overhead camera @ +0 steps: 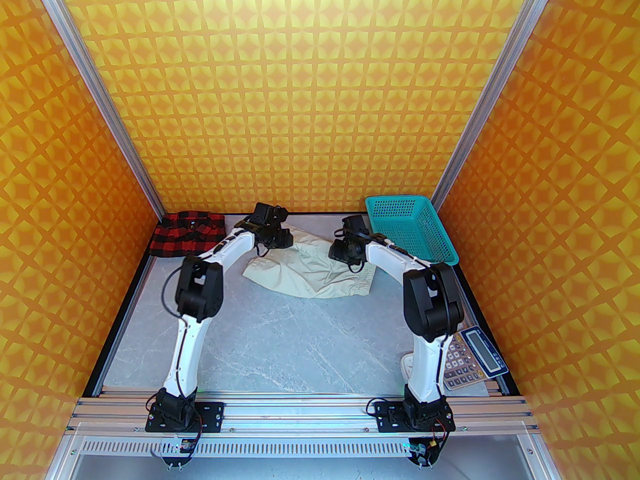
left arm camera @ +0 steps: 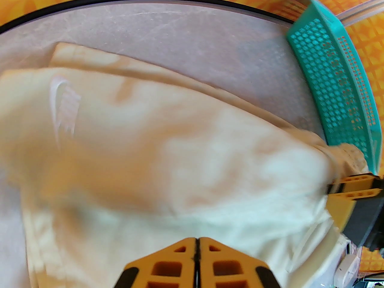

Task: Fold and stack the mixed laundry pile

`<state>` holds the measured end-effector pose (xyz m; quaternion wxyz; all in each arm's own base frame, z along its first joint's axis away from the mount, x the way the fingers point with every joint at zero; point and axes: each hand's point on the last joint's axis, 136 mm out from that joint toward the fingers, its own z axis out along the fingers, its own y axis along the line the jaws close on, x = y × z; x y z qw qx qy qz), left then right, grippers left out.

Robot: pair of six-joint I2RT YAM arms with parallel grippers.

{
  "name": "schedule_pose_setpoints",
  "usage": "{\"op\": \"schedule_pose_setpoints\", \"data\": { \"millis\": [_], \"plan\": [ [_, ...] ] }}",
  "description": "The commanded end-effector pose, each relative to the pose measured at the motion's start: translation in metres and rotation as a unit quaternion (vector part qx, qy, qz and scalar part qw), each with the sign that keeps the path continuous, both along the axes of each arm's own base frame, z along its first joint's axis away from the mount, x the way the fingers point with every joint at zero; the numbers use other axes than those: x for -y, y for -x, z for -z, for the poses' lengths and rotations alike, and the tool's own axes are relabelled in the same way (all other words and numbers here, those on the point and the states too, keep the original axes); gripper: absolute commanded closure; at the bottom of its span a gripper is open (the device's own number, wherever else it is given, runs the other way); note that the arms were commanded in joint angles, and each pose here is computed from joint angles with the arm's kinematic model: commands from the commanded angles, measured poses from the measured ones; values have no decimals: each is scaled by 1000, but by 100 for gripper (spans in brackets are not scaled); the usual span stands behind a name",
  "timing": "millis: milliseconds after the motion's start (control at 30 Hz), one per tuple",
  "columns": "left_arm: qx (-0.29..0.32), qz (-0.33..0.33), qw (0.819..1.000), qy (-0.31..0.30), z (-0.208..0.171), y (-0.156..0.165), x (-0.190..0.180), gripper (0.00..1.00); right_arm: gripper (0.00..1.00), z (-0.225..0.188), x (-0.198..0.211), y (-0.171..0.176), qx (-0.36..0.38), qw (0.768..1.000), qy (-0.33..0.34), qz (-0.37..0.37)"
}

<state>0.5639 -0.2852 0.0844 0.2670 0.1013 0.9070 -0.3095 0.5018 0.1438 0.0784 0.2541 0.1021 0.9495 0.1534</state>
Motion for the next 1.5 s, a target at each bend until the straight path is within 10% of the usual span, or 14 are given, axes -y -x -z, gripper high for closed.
{"op": "schedule_pose_setpoints", "data": {
  "millis": [0, 267, 633, 967, 1167, 1467],
  "plan": [
    [56, -9, 997, 58, -20, -32, 10, 85, 67, 12, 16, -16, 1, 1000, 5, 13],
    [44, -49, 995, 81, 12, -65, 4, 56, 64, 43, 21, -25, -25, 1000, 11, 12],
    [-32, -71, 997, 13, 45, -33, -39, 46, 58, -23, 17, -9, 24, 1000, 9, 1],
    [38, -77, 996, 30, -51, -23, -62, 31, 56, -26, 12, 43, 17, 1000, 18, -15],
    [35, -46, 998, 32, -74, 7, -28, 49, 57, -10, 22, 52, 0, 999, 47, -16],
    [-78, -50, 995, 19, 18, 50, -2, 87, 57, -5, 33, 56, -10, 998, 61, -11]
  ]
}}
